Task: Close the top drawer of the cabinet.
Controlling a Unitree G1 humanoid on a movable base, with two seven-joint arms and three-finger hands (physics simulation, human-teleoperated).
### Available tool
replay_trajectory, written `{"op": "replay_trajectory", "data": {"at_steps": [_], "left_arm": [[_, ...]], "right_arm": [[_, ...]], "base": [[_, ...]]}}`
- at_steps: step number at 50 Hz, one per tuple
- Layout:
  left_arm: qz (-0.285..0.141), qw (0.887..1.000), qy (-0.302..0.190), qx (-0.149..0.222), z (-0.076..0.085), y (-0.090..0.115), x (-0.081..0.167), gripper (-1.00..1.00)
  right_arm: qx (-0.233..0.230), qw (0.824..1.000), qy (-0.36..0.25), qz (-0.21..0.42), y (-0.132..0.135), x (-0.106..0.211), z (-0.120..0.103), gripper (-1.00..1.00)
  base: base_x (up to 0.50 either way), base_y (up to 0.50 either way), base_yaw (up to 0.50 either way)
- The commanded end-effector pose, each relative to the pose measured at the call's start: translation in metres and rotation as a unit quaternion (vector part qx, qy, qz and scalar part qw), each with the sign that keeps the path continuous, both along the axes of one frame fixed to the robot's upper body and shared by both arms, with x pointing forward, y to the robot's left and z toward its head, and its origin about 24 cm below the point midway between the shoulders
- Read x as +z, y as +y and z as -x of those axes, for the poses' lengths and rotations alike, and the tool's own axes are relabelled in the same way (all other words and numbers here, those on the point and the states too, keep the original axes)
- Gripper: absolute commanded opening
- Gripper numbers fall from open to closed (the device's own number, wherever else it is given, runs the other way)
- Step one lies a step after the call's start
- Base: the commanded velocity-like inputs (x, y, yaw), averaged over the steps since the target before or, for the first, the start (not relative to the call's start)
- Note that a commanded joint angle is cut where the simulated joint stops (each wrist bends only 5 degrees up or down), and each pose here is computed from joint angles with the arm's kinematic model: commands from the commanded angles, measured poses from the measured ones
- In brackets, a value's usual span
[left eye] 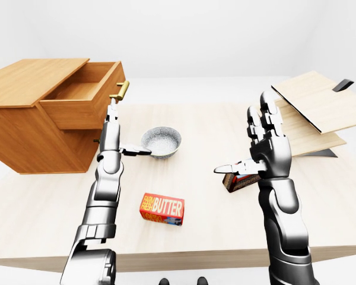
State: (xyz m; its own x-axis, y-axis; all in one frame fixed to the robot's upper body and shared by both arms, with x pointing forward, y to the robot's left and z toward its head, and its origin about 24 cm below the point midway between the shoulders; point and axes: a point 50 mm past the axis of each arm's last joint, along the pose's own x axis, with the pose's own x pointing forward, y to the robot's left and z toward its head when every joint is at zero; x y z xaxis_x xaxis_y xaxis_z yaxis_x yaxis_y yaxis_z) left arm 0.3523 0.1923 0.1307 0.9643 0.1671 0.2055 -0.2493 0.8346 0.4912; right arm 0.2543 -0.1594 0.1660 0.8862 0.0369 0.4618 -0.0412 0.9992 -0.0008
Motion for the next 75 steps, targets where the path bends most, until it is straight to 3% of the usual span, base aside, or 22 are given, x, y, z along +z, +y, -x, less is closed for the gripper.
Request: {"op": "replay_trajectory", "data": {"at_steps": [1,16,19,50,64,75], "left_arm": [[-0.015,0.999,-0.006,0.029,-0.003,0.02,0.008,1.0],[-0.024,0.997,-0.005,0.071,-0.005,0.046,0.015,1.0],[-0.041,0.996,0.0,0.082,-0.007,0.05,0.014,1.0],[-0.027,0.983,0.025,0.18,-0.012,0.108,0.025,1.0],[-0.027,0.977,0.028,0.211,-0.012,0.121,0.029,1.0],[-0.025,0.977,0.005,0.211,-0.008,0.12,0.034,1.0]], "right_arm": [[0.0,1.0,0.002,0.0,-0.001,-0.001,0.0,1.0],[-0.001,1.0,0.005,0.0,-0.003,-0.002,0.0,1.0],[-0.001,1.0,0.005,0.0,-0.003,-0.002,0.001,1.0],[-0.003,1.0,0.008,0.0,-0.003,-0.003,-0.001,1.0],[-0.002,1.0,0.012,0.0,0.0,-0.005,-0.002,1.0],[-0.002,1.0,0.011,-0.001,0.001,-0.004,-0.002,1.0]], "base": [[0.0,0.0,0.0],[0.0,0.0,0.0],[0.0,0.0,0.0],[0.0,0.0,0.0],[0.0,0.0,0.0],[0.0,0.0,0.0]]}}
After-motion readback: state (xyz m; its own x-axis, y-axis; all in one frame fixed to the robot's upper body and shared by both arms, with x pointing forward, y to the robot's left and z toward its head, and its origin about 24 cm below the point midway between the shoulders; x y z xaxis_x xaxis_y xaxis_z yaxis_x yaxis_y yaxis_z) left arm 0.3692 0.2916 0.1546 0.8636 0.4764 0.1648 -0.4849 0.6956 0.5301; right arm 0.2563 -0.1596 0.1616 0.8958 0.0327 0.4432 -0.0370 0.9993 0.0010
